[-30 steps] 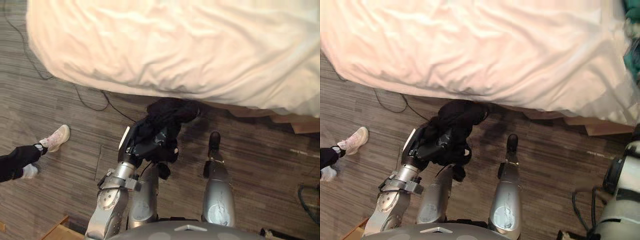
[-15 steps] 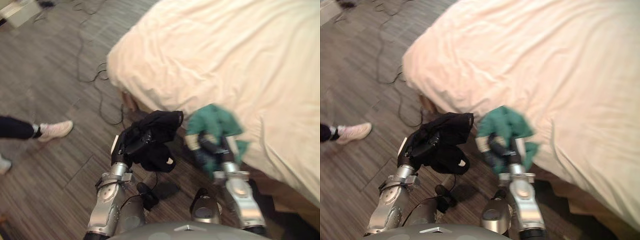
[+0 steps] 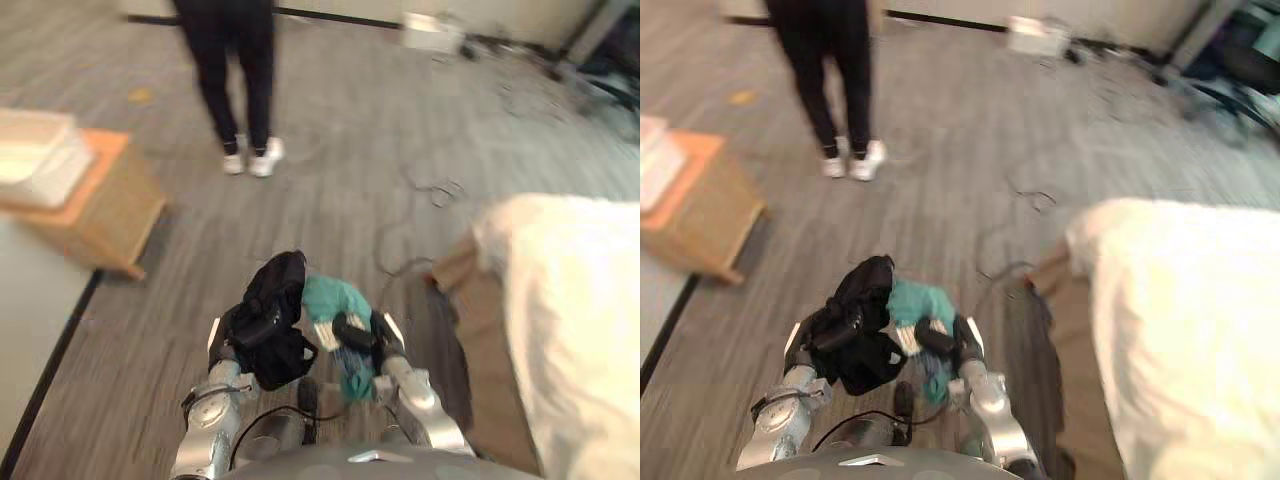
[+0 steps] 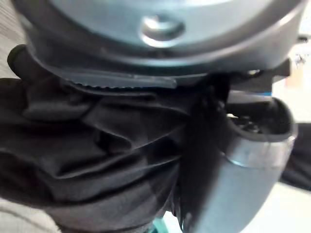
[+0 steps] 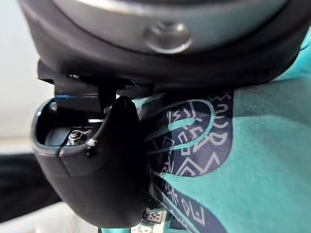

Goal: Tidy up the quilt and then pick up the clothes from the bed and put them into the laundry hamper

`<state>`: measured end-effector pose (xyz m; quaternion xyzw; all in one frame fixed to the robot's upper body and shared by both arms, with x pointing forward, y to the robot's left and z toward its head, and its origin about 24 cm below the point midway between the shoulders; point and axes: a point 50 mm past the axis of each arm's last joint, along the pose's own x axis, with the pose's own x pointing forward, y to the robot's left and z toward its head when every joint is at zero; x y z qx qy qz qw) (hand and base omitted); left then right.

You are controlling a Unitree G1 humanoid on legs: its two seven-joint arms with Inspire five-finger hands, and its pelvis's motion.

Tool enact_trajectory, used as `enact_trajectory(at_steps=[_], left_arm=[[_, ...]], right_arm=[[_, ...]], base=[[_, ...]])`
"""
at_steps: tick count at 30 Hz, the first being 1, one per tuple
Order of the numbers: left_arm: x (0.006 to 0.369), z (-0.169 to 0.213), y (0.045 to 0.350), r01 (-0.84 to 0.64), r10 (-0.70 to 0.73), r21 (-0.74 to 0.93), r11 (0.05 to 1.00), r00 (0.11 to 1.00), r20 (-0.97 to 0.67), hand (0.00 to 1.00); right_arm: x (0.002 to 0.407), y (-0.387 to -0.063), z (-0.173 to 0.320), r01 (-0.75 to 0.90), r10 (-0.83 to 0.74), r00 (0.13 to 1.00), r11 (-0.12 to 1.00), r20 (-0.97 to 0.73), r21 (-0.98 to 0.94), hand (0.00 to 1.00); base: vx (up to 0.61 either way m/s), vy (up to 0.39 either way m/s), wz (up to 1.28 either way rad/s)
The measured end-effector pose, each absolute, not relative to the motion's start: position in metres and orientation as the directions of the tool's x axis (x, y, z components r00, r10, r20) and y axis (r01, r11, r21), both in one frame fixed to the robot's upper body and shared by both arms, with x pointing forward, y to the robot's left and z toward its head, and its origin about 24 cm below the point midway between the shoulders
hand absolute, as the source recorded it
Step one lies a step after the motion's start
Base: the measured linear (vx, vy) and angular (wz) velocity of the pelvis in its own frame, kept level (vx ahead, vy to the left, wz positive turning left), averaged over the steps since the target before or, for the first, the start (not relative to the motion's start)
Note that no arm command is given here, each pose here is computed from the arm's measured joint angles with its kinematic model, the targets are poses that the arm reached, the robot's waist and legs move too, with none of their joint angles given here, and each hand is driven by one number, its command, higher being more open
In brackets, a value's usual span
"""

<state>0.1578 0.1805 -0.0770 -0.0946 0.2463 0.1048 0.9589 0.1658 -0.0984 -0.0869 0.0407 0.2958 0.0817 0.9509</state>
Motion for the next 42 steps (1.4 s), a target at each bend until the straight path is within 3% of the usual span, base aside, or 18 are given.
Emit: enact_trajectory(at_steps=[5,12,13,19,21,27,34,42], left_arm=[[0.133,-0.103,0.179,-0.279,0.164,-0.084,0.957,0.756,-0.634,0.0],[0.115,-0.097,0.159,-0.314,0.138,-0.173,0.933,0.76,-0.636,0.0],[0.111,-0.107,0.136,-0.239,0.037,-0.212,0.948,0.741,-0.671,0.0],[0.111,-0.107,0.133,-0.212,0.019,-0.207,0.955,0.74,-0.673,0.0],[0.112,-0.111,0.118,-0.124,-0.066,-0.221,0.967,0.719,-0.692,0.0],[0.123,-0.108,0.086,-0.069,-0.173,-0.303,0.95,0.691,-0.701,0.0],[0.155,-0.095,0.086,-0.083,-0.13,-0.29,0.953,0.754,-0.644,0.0],[0.168,-0.088,0.08,-0.094,-0.104,-0.274,0.957,0.773,-0.626,0.0]], right_arm=[[0.141,-0.097,-0.099,-0.104,0.168,0.768,0.985,-0.618,0.139,0.0],[0.134,-0.108,-0.078,0.022,0.066,0.836,0.988,-0.545,0.152,0.0],[0.128,-0.112,-0.084,0.047,0.04,0.827,0.989,-0.561,0.14,0.0],[0.125,-0.115,-0.088,0.037,0.045,0.816,0.991,-0.576,0.13,0.0],[0.118,-0.118,-0.099,0.008,0.09,0.774,0.988,-0.627,0.151,0.0],[0.119,-0.135,-0.104,-0.012,0.086,0.748,0.993,-0.658,0.116,0.0],[0.148,-0.136,-0.093,-0.054,0.084,0.799,0.996,-0.595,0.067,0.0],[0.159,-0.127,-0.092,-0.046,0.078,0.811,0.997,-0.579,0.069,0.0]], base=[[0.11,-0.066,1.14],[0.14,-0.037,0.58],[0.04,-0.012,0.06],[0.0,0.0,0.0],[0.0,0.0,0.0],[-0.02,-0.026,-0.08],[0.13,-0.028,-0.24],[0.5,0.21,-0.19]])
